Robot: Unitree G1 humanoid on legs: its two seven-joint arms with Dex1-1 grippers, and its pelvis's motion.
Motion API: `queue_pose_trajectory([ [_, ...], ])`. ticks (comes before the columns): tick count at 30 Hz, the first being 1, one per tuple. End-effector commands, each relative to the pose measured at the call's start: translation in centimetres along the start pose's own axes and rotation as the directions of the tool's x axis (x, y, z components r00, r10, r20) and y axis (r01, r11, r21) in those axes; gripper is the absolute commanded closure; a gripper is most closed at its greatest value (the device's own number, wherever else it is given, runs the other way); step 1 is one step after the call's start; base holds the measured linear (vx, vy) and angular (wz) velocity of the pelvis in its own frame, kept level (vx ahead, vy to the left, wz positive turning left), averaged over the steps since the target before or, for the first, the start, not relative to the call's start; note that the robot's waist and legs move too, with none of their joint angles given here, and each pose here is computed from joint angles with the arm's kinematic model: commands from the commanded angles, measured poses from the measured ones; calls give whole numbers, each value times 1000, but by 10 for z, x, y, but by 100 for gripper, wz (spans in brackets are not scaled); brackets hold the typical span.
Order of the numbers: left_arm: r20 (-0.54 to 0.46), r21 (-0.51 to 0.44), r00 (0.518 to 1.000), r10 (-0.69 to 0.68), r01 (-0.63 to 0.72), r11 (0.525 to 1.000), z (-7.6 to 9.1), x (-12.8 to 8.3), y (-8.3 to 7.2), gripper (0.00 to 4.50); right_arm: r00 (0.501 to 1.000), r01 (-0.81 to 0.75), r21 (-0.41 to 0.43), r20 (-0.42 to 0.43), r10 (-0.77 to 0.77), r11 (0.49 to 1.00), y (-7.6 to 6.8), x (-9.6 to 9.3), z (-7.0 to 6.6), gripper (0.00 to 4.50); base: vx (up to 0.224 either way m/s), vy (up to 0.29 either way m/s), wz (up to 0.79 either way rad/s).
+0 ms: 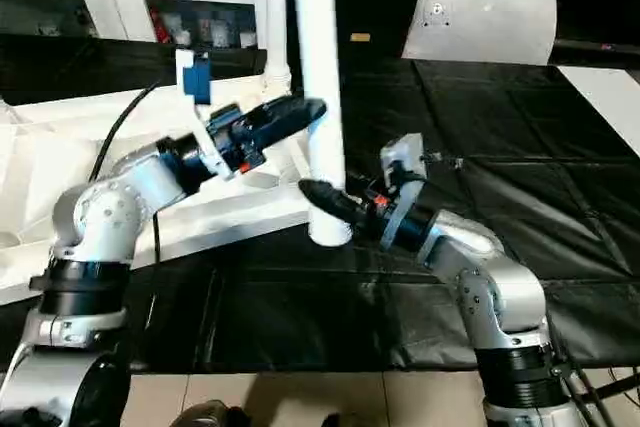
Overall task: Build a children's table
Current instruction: Insert table leg to table base
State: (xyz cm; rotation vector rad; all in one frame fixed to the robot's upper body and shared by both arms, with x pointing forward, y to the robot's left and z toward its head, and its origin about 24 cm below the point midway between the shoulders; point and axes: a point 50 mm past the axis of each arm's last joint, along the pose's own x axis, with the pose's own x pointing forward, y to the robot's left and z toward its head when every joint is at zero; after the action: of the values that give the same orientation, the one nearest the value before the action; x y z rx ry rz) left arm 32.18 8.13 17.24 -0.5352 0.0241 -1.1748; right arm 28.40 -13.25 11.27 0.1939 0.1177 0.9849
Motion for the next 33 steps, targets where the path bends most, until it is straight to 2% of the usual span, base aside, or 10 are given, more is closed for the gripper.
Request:
queue_pose_trajectory([
  [1,-32,22,999,-19,19,1000,-2,11,-7,184,997,-69,-51,-22,68,996,11,12,3,260,0,0,0],
  [6,-22,88,996,87,-84,993,-1,12,3,184,999,-52,-78,-15,51,996,11,15,5,260,0,0,0],
  [12,-33,182,995,98,-91,979,-3,18,1,184,999,12,-130,-36,-17,991,4,17,5,260,0,0,0],
  [16,-92,185,995,48,-31,982,-10,19,-5,184,997,47,-168,-49,-56,985,-1,19,5,260,0,0,0],
  [20,-99,194,992,80,-60,979,-14,19,-2,184,996,55,-212,-56,-69,976,-2,20,5,260,0,0,0],
  [22,-36,92,992,117,-114,989,-11,18,3,184,995,65,-257,-52,-81,964,-2,22,6,260,0,0,0],
  [24,-1,59,993,118,-118,991,-8,18,4,184,995,72,-278,-40,-86,958,-2,23,6,260,0,0,0],
  [29,41,43,994,98,-99,994,-5,20,0,184,993,85,-332,-44,-106,939,-3,25,7,260,0,0,0],
  [31,0,106,995,95,-95,990,-11,22,-2,184,994,99,-334,-18,-111,937,-3,28,9,260,0,0,0],
  [33,-3,99,995,97,-96,990,-13,23,-2,201,993,108,-330,0,-114,938,-3,29,11,260,0,0,0],
])
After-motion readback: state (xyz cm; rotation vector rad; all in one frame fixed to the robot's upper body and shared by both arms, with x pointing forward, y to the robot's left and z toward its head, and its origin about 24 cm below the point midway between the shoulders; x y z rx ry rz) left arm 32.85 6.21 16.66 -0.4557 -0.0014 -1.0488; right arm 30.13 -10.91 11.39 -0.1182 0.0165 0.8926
